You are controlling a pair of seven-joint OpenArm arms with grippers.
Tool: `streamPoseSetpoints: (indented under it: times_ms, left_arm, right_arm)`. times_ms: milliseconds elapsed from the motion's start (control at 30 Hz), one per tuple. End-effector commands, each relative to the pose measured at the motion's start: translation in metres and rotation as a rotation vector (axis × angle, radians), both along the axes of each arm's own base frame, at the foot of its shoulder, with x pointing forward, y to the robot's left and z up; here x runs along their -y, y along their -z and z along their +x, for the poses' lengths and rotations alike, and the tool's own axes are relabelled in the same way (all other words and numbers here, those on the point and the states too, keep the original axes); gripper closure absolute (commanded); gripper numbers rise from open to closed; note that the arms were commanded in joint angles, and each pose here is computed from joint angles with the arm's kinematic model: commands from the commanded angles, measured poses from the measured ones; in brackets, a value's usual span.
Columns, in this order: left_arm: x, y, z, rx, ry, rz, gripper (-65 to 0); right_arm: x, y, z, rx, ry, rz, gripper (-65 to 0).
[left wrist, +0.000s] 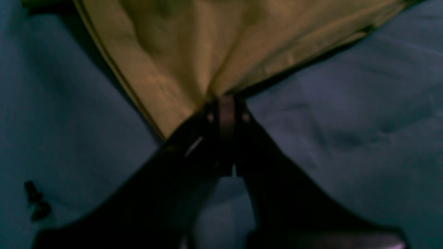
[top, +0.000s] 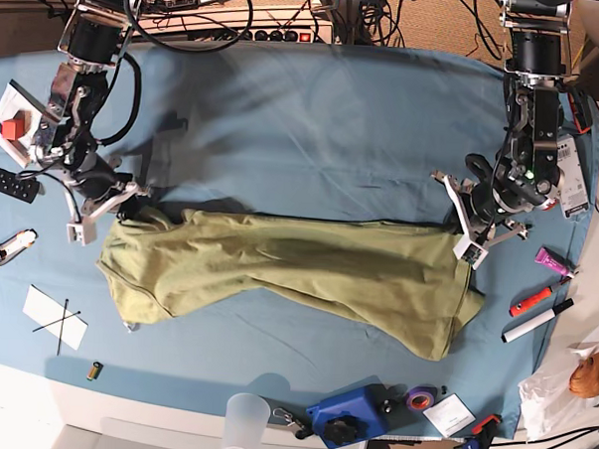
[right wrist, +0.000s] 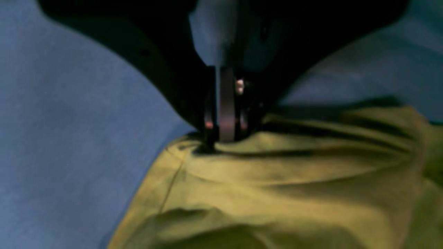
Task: Layout the t-shirt on the table in an organized manner, then fold the t-shirt properly
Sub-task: 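Lift the held edge with both grippers and flip it over the shirt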
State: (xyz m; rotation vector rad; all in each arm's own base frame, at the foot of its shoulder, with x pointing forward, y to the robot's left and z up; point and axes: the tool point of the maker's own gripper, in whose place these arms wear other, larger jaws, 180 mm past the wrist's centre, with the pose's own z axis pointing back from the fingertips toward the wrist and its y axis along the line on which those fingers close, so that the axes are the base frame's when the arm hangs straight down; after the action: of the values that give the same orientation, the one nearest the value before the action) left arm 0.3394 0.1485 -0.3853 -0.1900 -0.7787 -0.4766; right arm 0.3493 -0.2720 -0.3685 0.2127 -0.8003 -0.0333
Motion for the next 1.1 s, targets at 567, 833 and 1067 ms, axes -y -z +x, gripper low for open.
streamPoseSetpoints:
  times_ms: [567, 833, 1067]
  left_arm:
    - [0.015, -0.128, 0.009, 0.322, -0.009, 0.042, 0.0]
    - [-0.026, -0.167, -0.025, 0.426, -0.147, 0.06, 0.0]
    - [-0.05, -0.194, -0.065, 0.48, -0.184, 0.059, 0.0]
  right_arm:
    - [0.026, -0.189, -0.016, 0.501, -0.001, -0.121, 0.0]
    - [0.031, -0.225, -0.061, 0.582, 0.01, -0.264, 0.0]
    - [0.025, -0.258, -0.092, 0.647, 0.014, -0.412, 0.0]
